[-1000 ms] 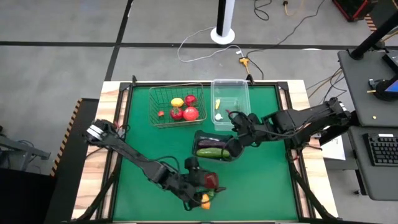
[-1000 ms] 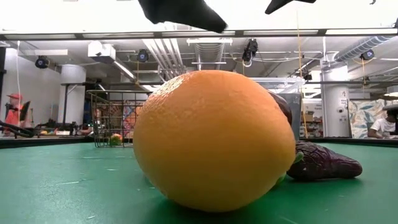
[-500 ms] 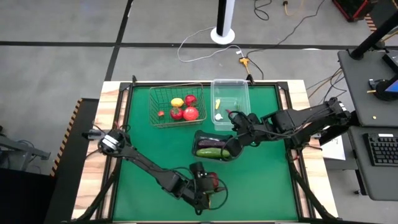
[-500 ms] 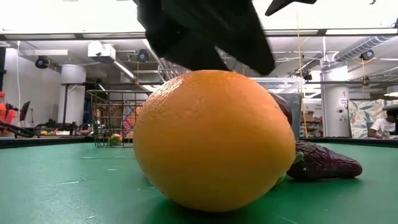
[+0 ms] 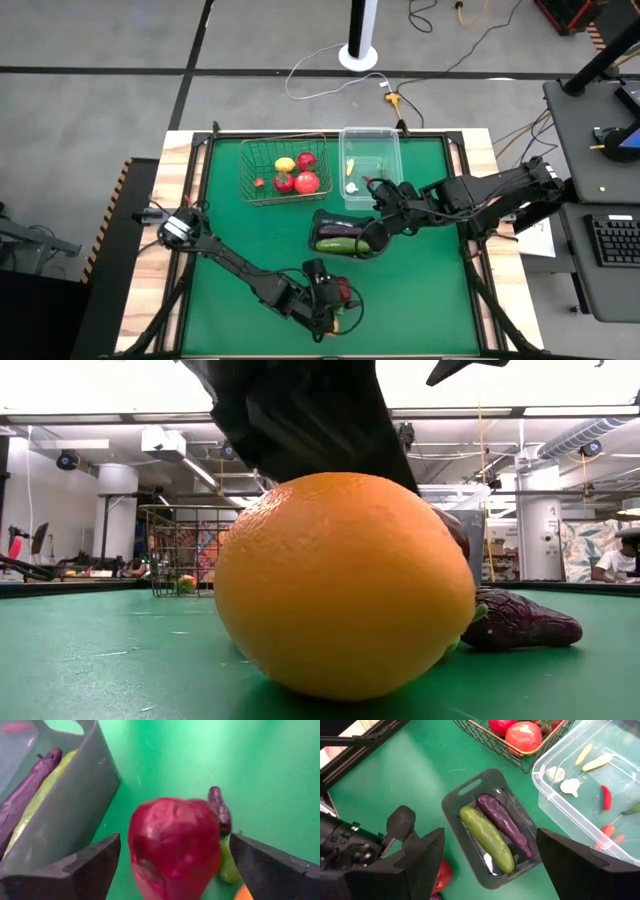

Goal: Sort produce into baskets
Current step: Put the apple into the wire basket

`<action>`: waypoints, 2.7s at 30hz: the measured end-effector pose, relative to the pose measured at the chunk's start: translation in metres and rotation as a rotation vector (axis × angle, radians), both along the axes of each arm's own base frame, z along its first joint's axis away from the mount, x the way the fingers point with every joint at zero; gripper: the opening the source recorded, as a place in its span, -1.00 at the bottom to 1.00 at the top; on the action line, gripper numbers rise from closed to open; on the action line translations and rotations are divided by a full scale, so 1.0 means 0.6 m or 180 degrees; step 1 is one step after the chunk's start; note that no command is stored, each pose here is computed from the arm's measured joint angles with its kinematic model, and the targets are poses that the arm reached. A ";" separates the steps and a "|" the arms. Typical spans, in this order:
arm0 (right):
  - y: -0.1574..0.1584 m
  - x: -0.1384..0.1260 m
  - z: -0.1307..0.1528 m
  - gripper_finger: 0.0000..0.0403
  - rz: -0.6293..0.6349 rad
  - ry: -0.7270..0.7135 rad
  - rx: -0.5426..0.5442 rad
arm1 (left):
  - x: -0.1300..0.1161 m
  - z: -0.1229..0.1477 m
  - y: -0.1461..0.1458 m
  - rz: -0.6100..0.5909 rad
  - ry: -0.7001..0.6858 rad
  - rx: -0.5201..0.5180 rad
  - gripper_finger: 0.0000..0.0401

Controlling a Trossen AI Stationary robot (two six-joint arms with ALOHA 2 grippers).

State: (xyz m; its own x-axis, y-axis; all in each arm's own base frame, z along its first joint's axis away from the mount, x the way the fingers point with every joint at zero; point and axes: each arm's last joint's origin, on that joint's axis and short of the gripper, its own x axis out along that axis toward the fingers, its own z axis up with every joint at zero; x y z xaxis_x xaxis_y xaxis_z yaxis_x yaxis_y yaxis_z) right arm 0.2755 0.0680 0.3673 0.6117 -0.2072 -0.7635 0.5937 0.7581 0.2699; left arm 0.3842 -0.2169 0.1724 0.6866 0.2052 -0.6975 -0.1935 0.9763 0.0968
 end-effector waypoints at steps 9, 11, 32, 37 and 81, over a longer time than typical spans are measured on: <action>0.000 0.000 -0.001 0.52 0.0002 0.0004 -0.0003 | 0.000 -0.015 0.010 0.0033 -0.0023 -0.0026 0.64; 0.000 0.000 -0.001 0.52 0.0003 0.0005 -0.0004 | -0.002 -0.019 0.011 0.0031 0.0010 -0.0035 0.63; 0.000 0.000 -0.001 0.52 0.0031 0.0013 -0.0026 | -0.003 -0.012 0.010 -0.0053 0.0026 -0.0141 -0.24; 0.000 0.000 -0.001 0.52 0.0031 0.0013 -0.0026 | -0.003 -0.012 0.009 -0.0084 0.0043 -0.0132 -0.53; 0.000 -0.001 -0.003 0.52 0.0112 0.0071 -0.0057 | 0.033 -0.021 -0.014 0.0212 -0.0648 -0.0193 0.65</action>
State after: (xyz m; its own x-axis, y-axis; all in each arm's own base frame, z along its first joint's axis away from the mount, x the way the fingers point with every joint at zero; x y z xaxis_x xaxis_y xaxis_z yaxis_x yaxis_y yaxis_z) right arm 0.2749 0.0680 0.3657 0.6016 -0.1996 -0.7735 0.5722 0.7833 0.2430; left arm 0.4042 -0.2250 0.1599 0.8009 0.2166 -0.5582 -0.2672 0.9636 -0.0095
